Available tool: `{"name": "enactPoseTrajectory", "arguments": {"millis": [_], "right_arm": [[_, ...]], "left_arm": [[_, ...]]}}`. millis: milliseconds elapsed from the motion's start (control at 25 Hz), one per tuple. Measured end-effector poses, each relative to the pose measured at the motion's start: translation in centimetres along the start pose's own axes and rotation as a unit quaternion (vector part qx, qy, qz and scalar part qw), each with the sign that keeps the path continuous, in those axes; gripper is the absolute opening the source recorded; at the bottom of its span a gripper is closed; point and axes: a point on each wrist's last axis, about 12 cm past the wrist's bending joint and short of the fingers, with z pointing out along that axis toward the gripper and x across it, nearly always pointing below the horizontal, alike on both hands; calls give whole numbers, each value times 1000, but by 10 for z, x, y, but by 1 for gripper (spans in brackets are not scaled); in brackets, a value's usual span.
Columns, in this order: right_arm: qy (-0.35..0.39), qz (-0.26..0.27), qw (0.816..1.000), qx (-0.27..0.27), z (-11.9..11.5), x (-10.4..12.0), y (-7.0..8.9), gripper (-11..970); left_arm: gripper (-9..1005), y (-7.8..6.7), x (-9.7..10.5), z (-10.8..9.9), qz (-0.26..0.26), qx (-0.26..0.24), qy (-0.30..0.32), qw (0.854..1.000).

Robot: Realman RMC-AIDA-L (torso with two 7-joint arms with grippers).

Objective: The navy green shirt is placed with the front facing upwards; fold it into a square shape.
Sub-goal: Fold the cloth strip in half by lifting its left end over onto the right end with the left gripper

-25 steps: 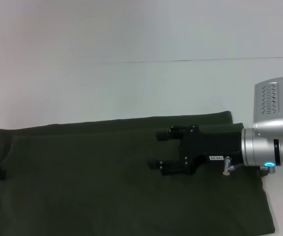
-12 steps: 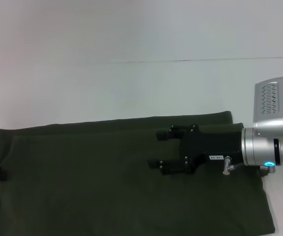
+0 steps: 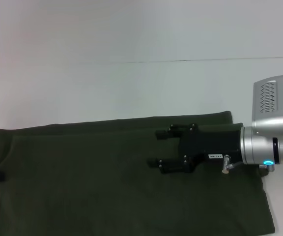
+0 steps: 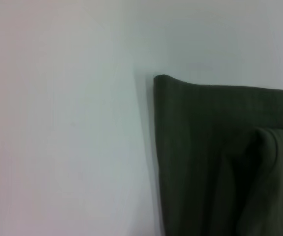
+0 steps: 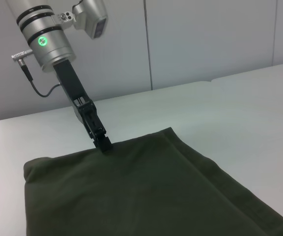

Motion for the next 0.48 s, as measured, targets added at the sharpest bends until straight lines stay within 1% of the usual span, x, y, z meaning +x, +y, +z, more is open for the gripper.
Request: {"name": "enactPoseTrajectory", "arguments": {"millis": [480], "right_arm": [[3, -2, 1000, 5, 1, -1, -2, 830]], "left_arm": [[856, -2, 1, 4, 2, 11, 7, 1000]]}}
